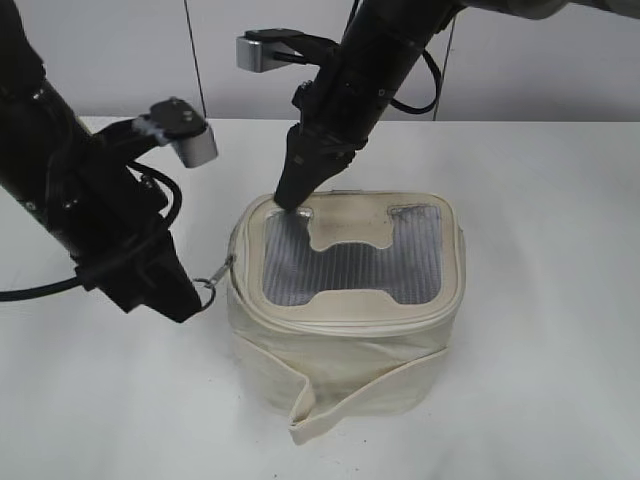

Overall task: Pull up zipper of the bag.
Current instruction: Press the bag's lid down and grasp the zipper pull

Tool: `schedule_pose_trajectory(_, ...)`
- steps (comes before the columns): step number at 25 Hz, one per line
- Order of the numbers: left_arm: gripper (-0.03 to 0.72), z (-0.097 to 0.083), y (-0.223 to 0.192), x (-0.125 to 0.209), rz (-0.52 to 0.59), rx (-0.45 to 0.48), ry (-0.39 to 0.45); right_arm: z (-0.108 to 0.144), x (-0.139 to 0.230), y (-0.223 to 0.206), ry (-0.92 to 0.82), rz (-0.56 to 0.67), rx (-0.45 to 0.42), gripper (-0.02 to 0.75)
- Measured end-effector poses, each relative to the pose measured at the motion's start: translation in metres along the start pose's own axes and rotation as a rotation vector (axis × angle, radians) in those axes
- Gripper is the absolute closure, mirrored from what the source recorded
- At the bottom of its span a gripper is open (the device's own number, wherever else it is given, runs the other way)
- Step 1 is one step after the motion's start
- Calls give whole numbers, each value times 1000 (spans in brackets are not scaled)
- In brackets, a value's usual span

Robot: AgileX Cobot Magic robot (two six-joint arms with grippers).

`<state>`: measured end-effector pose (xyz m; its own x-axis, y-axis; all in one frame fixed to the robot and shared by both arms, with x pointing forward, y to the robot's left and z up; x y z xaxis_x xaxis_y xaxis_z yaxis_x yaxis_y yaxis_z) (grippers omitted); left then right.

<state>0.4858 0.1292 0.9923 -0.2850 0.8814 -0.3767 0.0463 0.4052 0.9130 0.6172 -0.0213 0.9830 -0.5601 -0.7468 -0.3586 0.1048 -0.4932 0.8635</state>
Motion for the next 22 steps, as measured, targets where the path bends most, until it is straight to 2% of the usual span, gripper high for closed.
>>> schedule_pose_trajectory(7,691,-40,-21,-10,71,99,-3,0,0,0,-14,1,2,691)
schedule_pose_trajectory(10,691,-64,-29,-23,80,115,-46,0,0,0,-18,1,2,691)
schedule_pose_trajectory(17,691,-103,-44,-56,-47,36,-124,1,0,1,-25,-4,-4,691)
schedule_pose_trajectory(22,691,-110,-45,-72,-109,9,-156,1,-1,1,-27,-6,-9,692)
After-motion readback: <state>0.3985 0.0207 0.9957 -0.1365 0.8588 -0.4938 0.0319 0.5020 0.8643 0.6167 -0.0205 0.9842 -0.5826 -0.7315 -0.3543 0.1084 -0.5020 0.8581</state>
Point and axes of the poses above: a point on each arm's last joint axis where the gripper is mounted, y pointing back along that axis away from the gripper, z along the wrist's bending axis when the last joint is at zero, x = y × z, the point moved 1 cm from there along -y, pointing out along that axis toward the gripper, and after that the axes turned 10 degrees about -y, right-handed, at the moved point
